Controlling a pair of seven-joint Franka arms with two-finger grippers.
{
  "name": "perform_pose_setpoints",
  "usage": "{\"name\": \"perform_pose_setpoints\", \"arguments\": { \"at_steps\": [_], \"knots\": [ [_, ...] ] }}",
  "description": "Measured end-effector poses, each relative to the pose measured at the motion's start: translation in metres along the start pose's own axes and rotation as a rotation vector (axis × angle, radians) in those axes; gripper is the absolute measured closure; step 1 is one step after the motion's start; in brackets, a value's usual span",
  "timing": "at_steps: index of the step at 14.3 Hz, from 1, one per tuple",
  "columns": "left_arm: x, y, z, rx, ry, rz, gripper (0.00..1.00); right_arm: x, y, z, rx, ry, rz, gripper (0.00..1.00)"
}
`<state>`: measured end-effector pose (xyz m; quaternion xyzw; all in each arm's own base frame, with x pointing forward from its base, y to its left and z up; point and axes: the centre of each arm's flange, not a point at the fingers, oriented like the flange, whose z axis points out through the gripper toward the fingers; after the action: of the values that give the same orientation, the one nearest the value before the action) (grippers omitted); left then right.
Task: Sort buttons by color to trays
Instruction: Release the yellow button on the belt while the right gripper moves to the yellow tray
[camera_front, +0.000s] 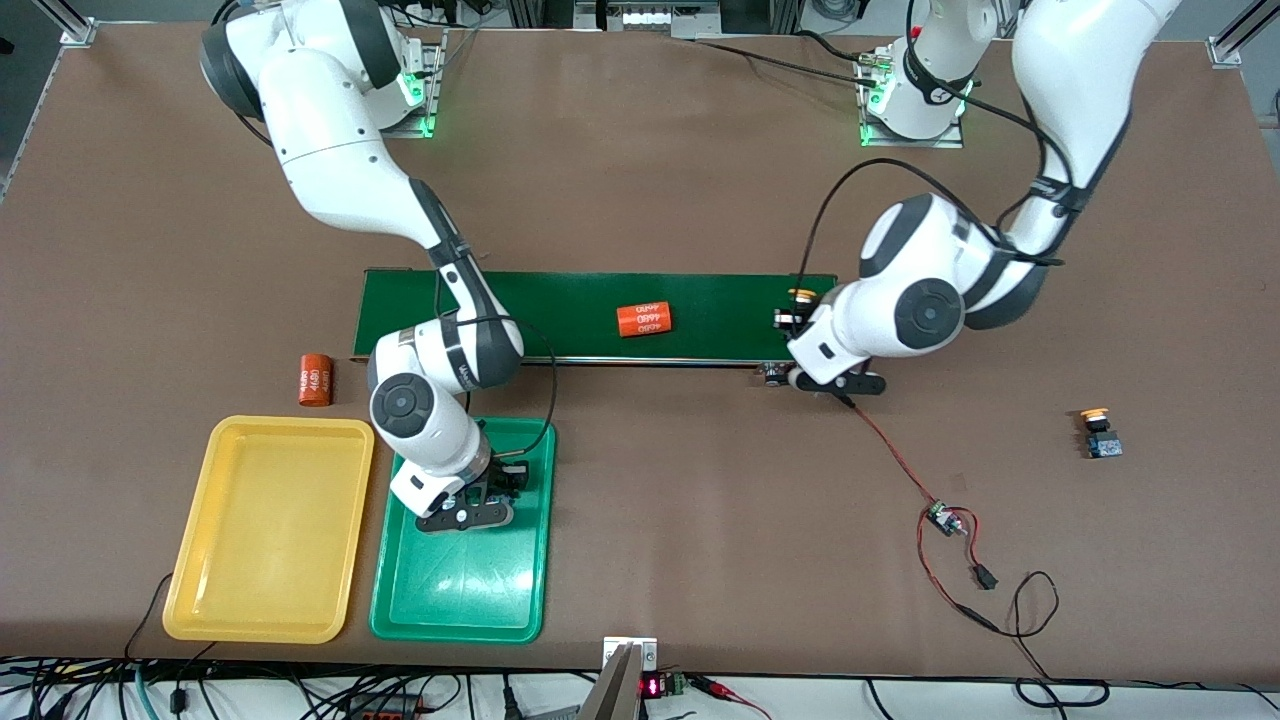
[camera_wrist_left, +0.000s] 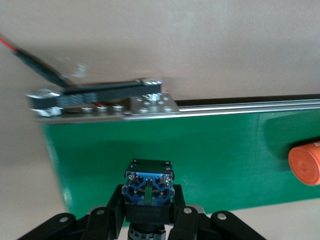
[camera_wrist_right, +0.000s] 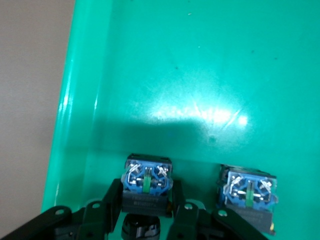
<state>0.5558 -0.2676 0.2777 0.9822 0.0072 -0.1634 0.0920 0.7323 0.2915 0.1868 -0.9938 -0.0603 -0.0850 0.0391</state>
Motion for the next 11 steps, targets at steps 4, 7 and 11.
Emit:
{"name": "perform_pose_setpoints", "arguments": {
  "at_steps": [4, 7, 11],
  "knots": [
    [-0.008, 0.002, 0.029, -0.025, 0.040, -0.032, 0.54, 0.002, -0.012, -0.007, 0.019, 0.009, 0.039, 0.21],
    [-0.003, -0.004, 0.005, -0.033, 0.084, -0.047, 0.28, 0.011, -0.018, -0.035, 0.025, 0.008, 0.127, 0.00],
    [0.012, -0.055, -0.066, -0.013, 0.171, -0.142, 0.00, 0.024, 0.003, -0.118, -0.019, -0.059, 0.187, 0.00]
  ]
}}
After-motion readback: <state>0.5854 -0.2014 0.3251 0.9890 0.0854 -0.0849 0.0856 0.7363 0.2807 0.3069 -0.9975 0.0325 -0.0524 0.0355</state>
